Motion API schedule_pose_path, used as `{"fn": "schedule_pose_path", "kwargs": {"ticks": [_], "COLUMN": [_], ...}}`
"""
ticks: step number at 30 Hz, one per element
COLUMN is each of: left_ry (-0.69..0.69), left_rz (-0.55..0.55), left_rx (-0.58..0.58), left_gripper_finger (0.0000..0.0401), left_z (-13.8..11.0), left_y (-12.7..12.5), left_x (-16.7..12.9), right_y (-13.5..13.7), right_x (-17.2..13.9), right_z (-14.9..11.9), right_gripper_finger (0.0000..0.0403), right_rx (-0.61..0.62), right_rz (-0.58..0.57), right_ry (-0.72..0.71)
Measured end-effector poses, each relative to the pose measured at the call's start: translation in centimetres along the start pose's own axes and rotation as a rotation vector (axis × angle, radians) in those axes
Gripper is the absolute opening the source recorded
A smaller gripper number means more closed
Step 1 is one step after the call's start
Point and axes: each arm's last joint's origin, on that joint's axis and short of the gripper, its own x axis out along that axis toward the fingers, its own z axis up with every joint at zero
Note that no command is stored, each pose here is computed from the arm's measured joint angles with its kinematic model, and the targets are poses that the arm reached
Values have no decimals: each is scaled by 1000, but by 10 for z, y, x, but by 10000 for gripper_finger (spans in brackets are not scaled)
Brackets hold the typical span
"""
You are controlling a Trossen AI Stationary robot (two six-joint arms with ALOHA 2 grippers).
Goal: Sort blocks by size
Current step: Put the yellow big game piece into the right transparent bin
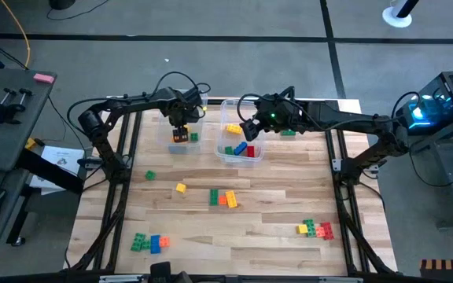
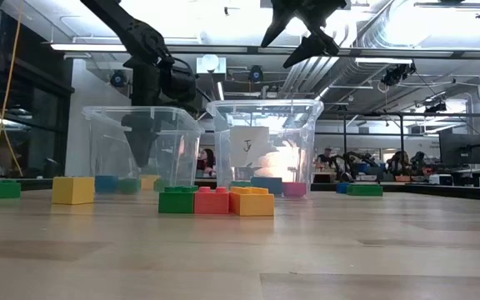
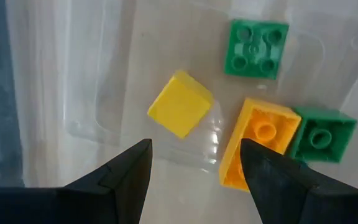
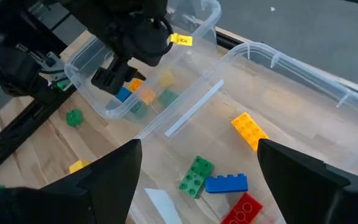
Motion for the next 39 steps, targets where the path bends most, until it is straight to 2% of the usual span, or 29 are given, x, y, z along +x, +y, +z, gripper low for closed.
{"fn": "schedule_pose_path", "kwargs": {"ticks": [3, 7, 12, 24, 27, 35, 37, 39], "left_ry": [-21, -45, -47, 113, 110, 66, 68, 82], "left_rz": [6, -118, -141, -96, -118, -80, -40, 53], "left_rx": [19, 83, 91, 145, 142, 140, 142, 145], "left_gripper_finger": [229, 229, 229, 229, 229, 229, 229, 229], "left_z": [2, 0, 0, 6, 7, 11, 12, 15], "left_y": [1, -4, -5, -8, -8, -6, -5, -3], "left_x": [0, 0, 1, 28, 32, 32, 32, 33], "right_y": [0, 0, 0, -1, -1, -4, -5, -6], "right_x": [0, 0, 0, 0, 0, 1, 1, 1], "right_z": [0, 0, 0, 0, -1, -1, 0, 0], "right_gripper_finger": [316, 316, 316, 316, 316, 316, 316, 316], "right_rx": [1, 5, 3, -4, -6, -7, -3, -3], "right_rz": [0, -1, -2, -5, -9, -37, -40, -40], "right_ry": [0, 2, 3, 5, 8, 18, 16, 16]}}
